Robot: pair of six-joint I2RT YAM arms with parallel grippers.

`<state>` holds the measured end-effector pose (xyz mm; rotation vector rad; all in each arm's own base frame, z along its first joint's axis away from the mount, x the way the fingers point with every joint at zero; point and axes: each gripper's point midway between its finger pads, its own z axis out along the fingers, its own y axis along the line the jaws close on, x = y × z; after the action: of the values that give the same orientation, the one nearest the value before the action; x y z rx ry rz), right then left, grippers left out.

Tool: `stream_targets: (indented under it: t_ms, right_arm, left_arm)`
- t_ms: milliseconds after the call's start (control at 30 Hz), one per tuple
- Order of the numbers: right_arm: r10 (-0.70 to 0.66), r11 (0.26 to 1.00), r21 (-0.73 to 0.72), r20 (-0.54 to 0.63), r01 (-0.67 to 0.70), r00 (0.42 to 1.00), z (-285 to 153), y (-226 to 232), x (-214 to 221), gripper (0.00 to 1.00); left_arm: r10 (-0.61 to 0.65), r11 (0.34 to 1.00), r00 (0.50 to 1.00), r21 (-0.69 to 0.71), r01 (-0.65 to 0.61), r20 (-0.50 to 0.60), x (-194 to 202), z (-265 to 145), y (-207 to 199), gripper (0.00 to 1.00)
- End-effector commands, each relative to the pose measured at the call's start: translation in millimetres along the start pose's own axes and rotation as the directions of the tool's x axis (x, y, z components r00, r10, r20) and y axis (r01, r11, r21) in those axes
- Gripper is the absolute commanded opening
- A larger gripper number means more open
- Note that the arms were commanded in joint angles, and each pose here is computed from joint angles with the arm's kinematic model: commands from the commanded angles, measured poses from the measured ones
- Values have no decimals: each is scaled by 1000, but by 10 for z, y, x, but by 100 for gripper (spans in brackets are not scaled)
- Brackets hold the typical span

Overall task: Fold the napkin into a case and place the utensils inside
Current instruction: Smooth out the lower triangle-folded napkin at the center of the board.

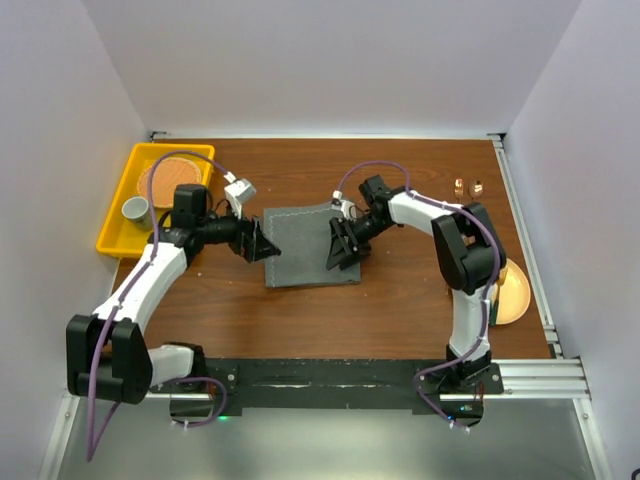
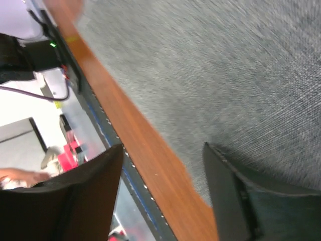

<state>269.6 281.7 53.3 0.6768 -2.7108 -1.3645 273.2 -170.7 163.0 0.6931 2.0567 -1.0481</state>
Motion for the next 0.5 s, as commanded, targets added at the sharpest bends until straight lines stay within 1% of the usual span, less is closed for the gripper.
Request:
stream_targets:
  t_ms: [0,33,67,100,133,167,200,233,267,300,333,367,400,433,467]
  right_arm:
    - [-175,978,-90,136,188,975,-408,796,-195,79]
    - [-236,964,-72,205,255,950,-579,1002,-261,89]
    - [-266,959,-28,240,280,934,-655,1038,-311,94]
    - [-304,950,14,284,313,909,-757,1110,-359,98]
    - [-400,912,71,375,405,836,-966,1328,-470,98]
    - [-431,898,109,414,426,802,-1035,1356,-482,98]
    - [-453,889,181,464,420,761,-1125,1336,-577,98]
    - [-432,899,195,539,391,724,-1155,1335,-680,98]
    - [-405,914,235,601,331,690,-1265,1331,-760,98]
    - [-343,939,236,633,249,694,-1290,1240,-805,98]
    - [-282,959,161,643,234,712,-1263,1285,-791,98]
    - [-241,967,90,618,237,748,-1153,1264,-783,98]
    - [-206,972,27,579,233,789,-1052,1278,-744,98]
    - [-112,983,-70,502,169,857,-936,1332,-599,98]
    - [-57,986,-116,459,123,887,-797,1317,-525,98]
  left_arm:
    - [41,994,984,-102,-24,172,-773,-220,-63,100]
    - [20,993,980,-117,3,196,-872,-270,-84,100]
    - [42,992,973,-123,-14,229,-991,-312,-123,100]
    - [80,991,957,-123,-46,279,-1128,-406,-243,100]
    - [56,991,942,-131,-13,331,-1223,-466,-294,100]
    - [100,988,904,-152,-40,416,-1421,-552,-343,100]
    - [119,985,869,-165,-43,479,-1463,-631,-400,100]
    - [94,986,843,-168,-5,530,-1524,-670,-394,100]
    - [85,986,821,-166,12,565,-1573,-695,-392,100]
    - [19,984,830,-160,85,558,-1534,-644,-297,100]
    - [-45,988,851,-100,114,523,-1456,-557,-325,100]
    - [-78,995,868,-18,99,490,-1411,-478,-421,100]
    - [-169,985,901,105,138,399,-1140,-263,-521,100]
    - [-276,960,887,148,236,371,-1056,-194,-546,100]
    - [-320,946,889,153,284,328,-847,-71,-525,100]
